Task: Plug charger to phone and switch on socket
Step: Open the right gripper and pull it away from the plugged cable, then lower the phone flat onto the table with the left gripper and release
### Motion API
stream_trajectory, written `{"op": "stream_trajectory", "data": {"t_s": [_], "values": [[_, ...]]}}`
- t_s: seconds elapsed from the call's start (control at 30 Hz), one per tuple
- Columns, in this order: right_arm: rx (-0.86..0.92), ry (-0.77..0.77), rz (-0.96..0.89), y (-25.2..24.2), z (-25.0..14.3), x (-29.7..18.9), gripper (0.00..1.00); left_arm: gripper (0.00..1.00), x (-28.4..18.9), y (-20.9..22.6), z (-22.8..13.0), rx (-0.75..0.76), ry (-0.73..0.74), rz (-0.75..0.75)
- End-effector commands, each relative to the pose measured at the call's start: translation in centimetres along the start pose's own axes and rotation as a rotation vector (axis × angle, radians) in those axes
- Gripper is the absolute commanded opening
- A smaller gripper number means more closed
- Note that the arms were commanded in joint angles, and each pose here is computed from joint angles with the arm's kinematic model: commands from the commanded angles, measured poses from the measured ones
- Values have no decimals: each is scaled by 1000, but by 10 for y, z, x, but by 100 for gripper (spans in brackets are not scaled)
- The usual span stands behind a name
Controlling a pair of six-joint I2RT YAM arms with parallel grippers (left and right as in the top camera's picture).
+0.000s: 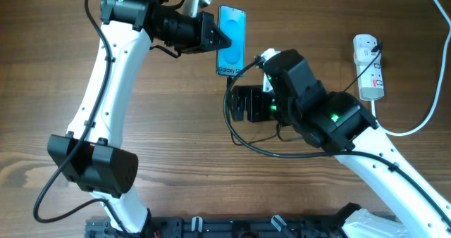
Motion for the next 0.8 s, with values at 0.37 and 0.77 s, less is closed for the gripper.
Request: {"op": "stream_trajectory", "data": {"t_s": [0.37,0.77], "values": [[84,53,-27,-25,-4,-18,99,4,82,61,9,-158,177,130],[119,79,-50,-34,-6,-16,99,4,140,120,20,-222,238,193]]}}
Point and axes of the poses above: each gripper's point midway between its finger pads, its own x axis out along the fingers, its own y axis along the line the jaws close on, z = x × y, the point moved 8 cm from there along -x, back along the fingers, and after that the axes turned 11 degrees about -x, right-handed, at the moved point
